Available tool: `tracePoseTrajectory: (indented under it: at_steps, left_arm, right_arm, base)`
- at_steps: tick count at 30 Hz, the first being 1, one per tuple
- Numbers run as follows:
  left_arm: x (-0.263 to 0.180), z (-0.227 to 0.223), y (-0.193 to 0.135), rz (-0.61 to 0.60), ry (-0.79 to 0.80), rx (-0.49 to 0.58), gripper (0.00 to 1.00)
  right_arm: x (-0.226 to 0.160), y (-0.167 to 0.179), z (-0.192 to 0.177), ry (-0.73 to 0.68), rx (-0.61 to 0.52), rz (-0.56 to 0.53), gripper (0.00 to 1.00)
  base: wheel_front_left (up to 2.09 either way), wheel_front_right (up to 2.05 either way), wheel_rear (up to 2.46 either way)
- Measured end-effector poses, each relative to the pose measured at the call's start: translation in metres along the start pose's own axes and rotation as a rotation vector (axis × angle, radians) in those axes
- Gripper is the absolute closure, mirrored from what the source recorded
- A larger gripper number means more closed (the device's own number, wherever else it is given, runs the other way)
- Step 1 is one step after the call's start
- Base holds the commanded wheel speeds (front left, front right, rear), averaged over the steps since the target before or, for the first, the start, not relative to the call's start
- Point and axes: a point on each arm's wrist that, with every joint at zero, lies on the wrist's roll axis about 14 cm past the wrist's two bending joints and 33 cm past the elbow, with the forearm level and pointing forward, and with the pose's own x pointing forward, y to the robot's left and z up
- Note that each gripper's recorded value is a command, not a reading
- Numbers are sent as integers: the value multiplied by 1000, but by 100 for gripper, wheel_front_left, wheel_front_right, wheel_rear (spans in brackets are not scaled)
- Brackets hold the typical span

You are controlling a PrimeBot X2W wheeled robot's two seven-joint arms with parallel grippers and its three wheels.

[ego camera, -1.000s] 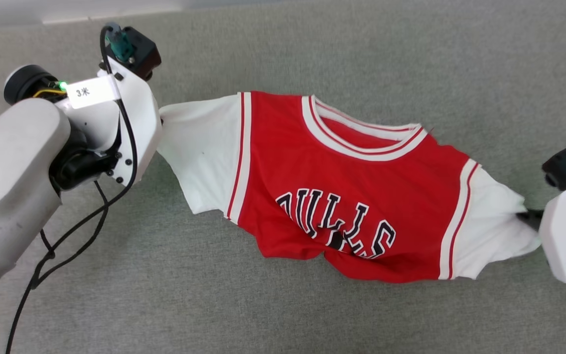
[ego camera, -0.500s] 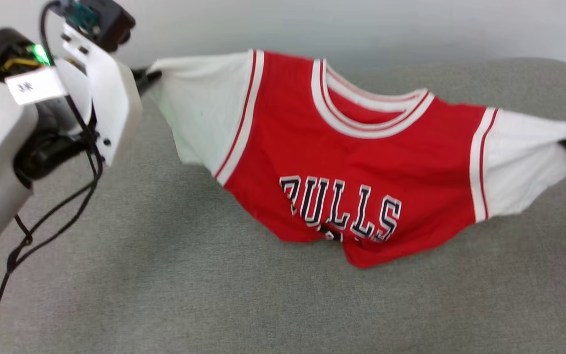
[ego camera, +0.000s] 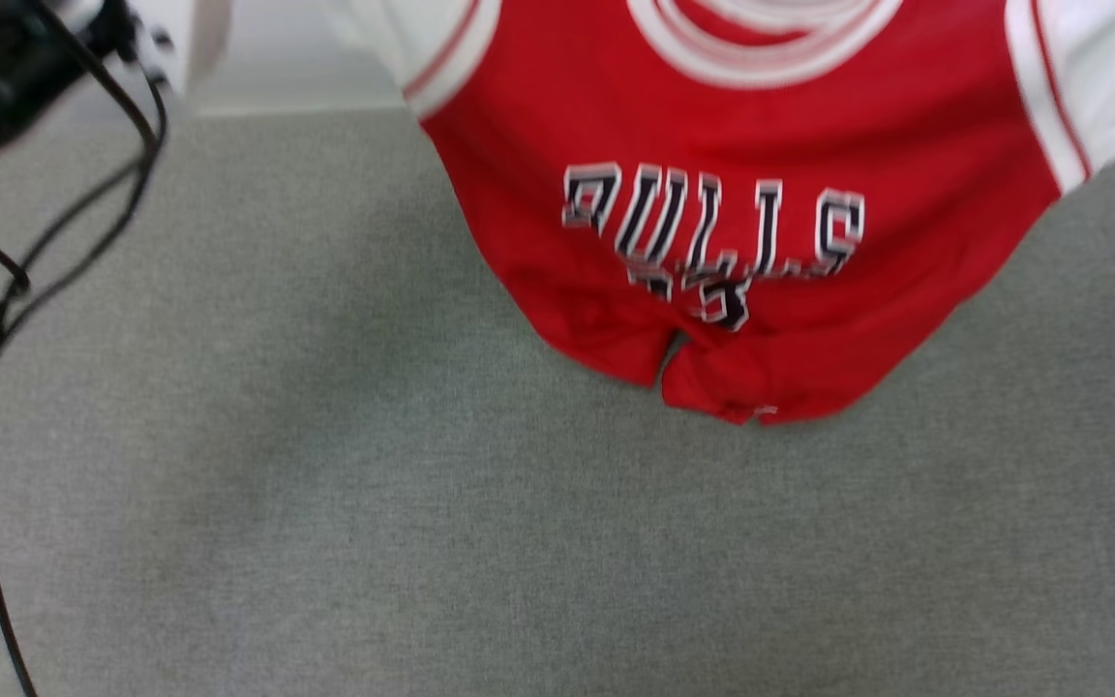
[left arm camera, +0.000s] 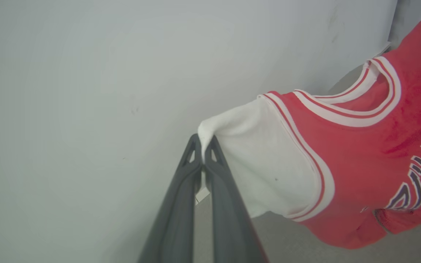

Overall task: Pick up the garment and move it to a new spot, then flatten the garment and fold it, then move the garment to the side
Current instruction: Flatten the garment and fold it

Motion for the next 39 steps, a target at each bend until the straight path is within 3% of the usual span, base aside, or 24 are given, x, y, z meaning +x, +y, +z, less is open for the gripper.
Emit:
tracePoseTrajectory:
  at_steps: [15,25,32,39]
  left_arm:
    - [69,25,81,180,-164,-25,100]
    - [76,53,109,259,-306,-5,100]
    - [85,22,112,262,-262,-36,100]
    - [84,-49,85,217,-176,-117,100]
  right_arm:
    - [118,-43,55,-126,-102,-135,100]
    - [148,-57,92,-226,-163,-189,100]
    - [167,-40,67,-195,-160,-139,100]
    - [170,3,1,-89,-113,-33,100]
  base:
    - [0,0,0]
    - [0,0,0]
    - [0,0,0]
    - [0,0,0]
